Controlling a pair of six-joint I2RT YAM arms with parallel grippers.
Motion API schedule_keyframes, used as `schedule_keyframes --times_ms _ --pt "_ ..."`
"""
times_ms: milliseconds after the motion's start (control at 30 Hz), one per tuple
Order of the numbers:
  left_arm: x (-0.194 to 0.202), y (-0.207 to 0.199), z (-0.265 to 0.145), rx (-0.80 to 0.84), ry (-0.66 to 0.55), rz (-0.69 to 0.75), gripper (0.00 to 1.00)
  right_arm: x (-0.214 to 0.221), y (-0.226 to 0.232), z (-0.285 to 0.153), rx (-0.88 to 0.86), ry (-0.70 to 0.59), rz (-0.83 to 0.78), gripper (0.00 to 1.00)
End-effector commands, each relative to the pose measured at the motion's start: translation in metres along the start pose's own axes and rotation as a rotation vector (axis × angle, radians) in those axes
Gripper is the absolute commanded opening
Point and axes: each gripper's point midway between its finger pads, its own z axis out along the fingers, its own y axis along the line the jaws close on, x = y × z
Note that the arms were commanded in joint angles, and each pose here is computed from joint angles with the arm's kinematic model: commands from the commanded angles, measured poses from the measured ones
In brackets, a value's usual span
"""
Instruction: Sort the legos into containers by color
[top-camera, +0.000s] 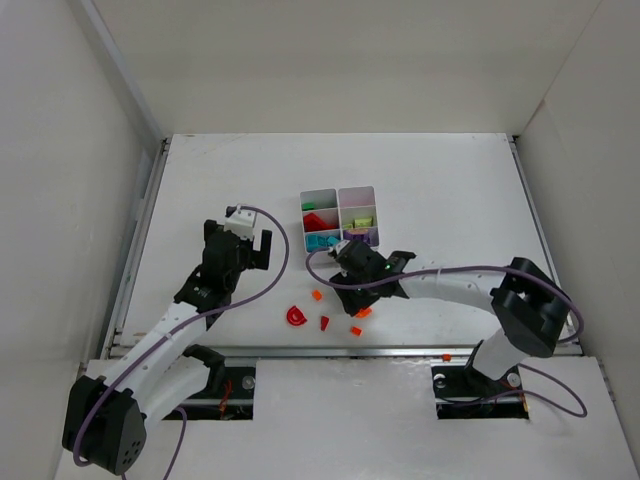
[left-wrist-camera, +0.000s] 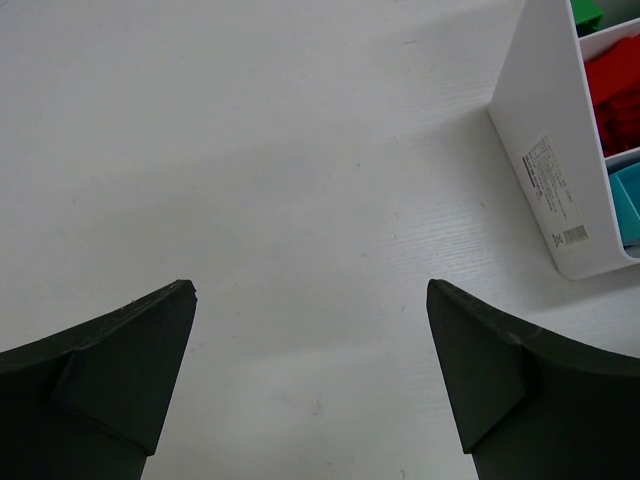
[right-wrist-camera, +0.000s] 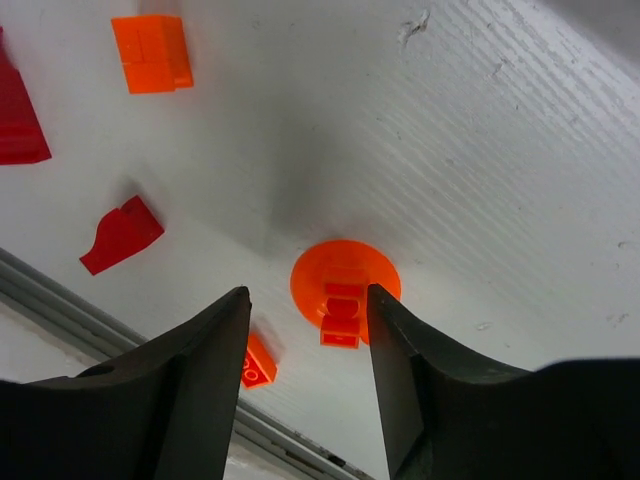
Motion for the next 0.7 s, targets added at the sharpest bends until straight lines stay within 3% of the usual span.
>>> schedule_keyframes --times_ms 0,367,433,533,667 --pt "-0.003 0.001 -0.003 0.002 -0.023 -0.008 1.00 -0.020 0.009 0.010 -0.023 -0.053 0.013 0.55" --pt "-0.002 0.007 -0.002 -0.015 -0.021 -0.014 1.00 -0.014 -0.002 0.016 0.043 -0.008 0.011 0.41" --pt "-0.002 0.007 -0.002 -0.015 -0.021 -0.014 1.00 -0.013 -0.002 0.013 0.044 -0.005 0.011 0.41" --pt "-0.002 0.007 -0.002 -0.015 -0.021 -0.014 1.00 -0.014 -0.002 0.004 0.042 -0.011 0.011 0.50" --pt "-0.002 0.010 -0.002 -0.023 -0.020 -0.018 1.00 -0.015 -0.006 -0.003 0.069 -0.006 0.021 0.50"
